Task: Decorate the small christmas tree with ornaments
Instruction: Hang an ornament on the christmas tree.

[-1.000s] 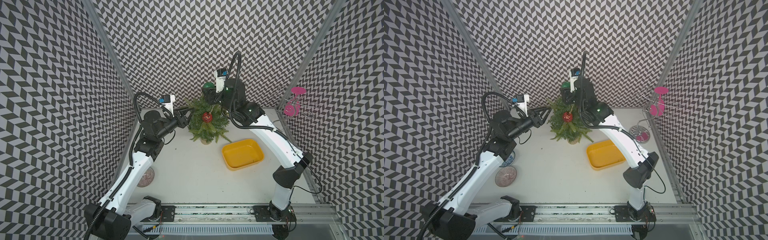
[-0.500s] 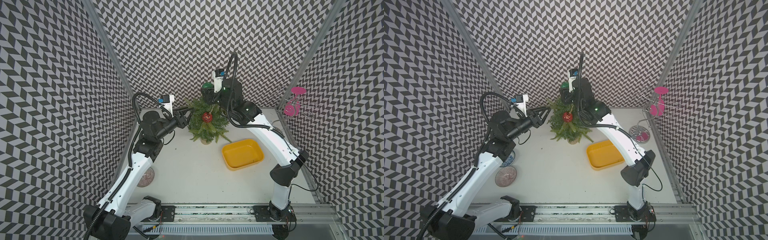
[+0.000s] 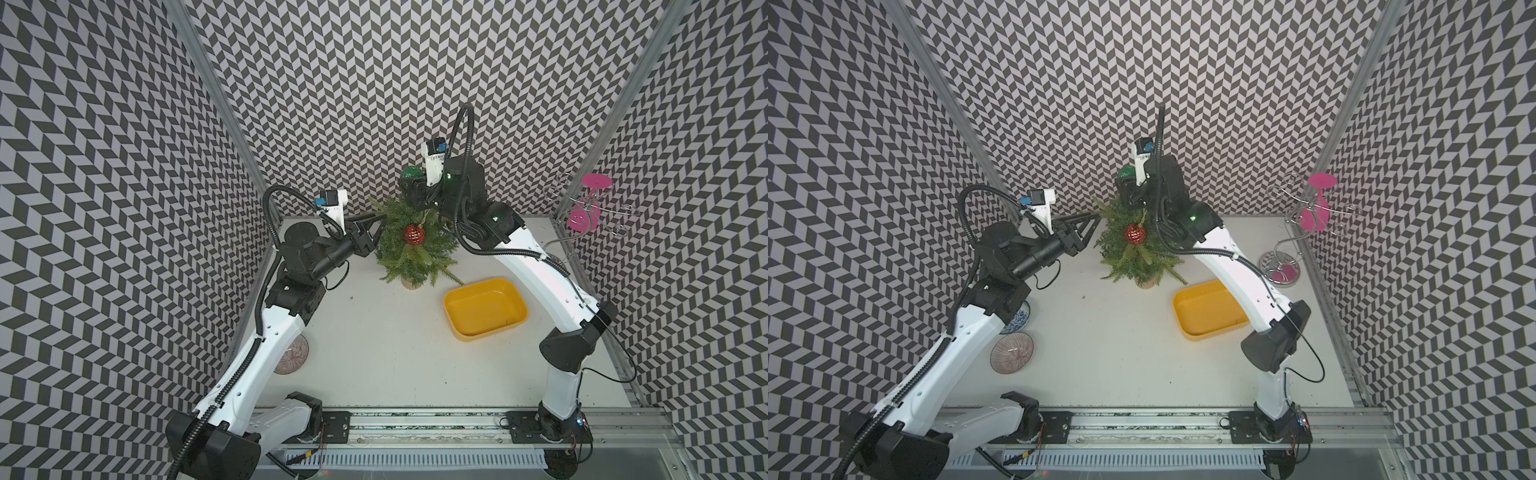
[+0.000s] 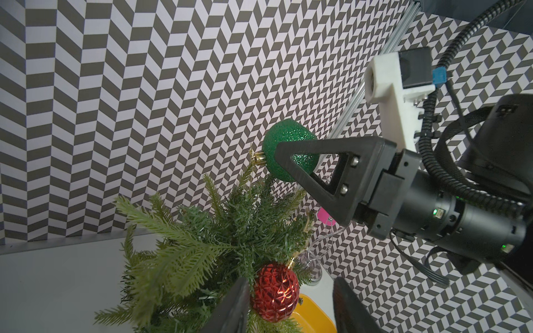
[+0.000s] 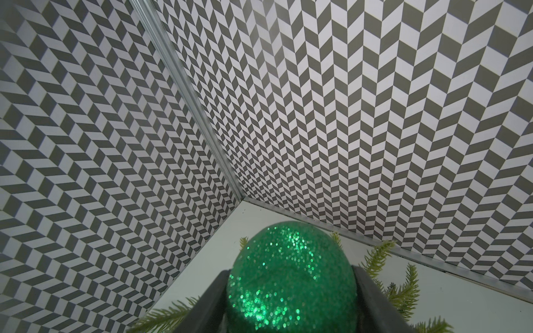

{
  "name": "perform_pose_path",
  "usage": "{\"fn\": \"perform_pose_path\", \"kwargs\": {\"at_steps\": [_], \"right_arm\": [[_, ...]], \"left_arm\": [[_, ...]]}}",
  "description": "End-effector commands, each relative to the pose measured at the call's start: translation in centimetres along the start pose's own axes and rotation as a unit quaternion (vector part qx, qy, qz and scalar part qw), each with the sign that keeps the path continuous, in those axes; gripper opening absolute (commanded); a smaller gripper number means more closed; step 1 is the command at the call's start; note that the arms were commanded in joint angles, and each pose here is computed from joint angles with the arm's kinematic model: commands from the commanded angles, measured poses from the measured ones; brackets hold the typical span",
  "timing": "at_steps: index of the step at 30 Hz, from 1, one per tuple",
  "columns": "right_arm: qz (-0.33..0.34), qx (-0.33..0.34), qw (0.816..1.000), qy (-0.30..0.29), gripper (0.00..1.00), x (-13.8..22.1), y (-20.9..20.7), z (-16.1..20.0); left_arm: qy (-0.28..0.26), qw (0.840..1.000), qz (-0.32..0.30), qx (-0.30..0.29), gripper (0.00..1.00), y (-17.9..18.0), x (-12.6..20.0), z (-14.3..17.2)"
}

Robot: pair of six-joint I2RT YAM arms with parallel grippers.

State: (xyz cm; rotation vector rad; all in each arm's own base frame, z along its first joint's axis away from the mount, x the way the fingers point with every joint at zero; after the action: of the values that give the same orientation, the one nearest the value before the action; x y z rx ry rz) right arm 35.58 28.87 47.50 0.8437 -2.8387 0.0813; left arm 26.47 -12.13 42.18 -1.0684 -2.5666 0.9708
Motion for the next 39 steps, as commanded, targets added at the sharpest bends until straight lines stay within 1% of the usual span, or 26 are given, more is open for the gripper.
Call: {"fn": "perform_pose_path", "kwargs": {"at_steps": [1,18,25,35,39], "right_arm": [[-0.02,0.012,1.0,-0.021,0.58,0.2,0.8,-1.0],[-0.067,0.052,0.996,-0.006,0.58,1.2,2.5,-0.3],[-0.07,0.062,0.996,0.006,0.59,1.6,2.6,0.3],[-0.056,0.083,0.995,0.014,0.6,2.4,2.3,0.7],[-0.059,0.087,0.994,0.015,0.63,2.5,2.3,0.7]], "left_arm": [[-0.003,1.0,-0.004,-0.003,0.49,0.0,0.4,0.0],[-0.002,1.0,-0.008,-0.001,0.49,0.2,0.4,0.1],[-0.003,1.0,-0.008,-0.002,0.49,0.1,0.4,0.0],[-0.004,1.0,-0.012,-0.002,0.49,0.2,0.5,0.1],[-0.005,1.0,-0.013,-0.002,0.49,0.2,0.6,0.1]]}}
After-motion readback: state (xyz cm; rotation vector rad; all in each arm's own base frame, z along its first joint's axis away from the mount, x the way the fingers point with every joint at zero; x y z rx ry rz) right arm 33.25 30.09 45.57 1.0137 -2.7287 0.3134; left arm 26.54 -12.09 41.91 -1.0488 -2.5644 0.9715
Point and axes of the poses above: each gripper's point midway between its finger pads, its own x axis back along the fingers, its own y axis along the line the jaws close on, z = x × y, the point moved 10 cm from there along x, back along the fingers, and after that the axes turned 11 degrees about x, right-handed, at the moved point
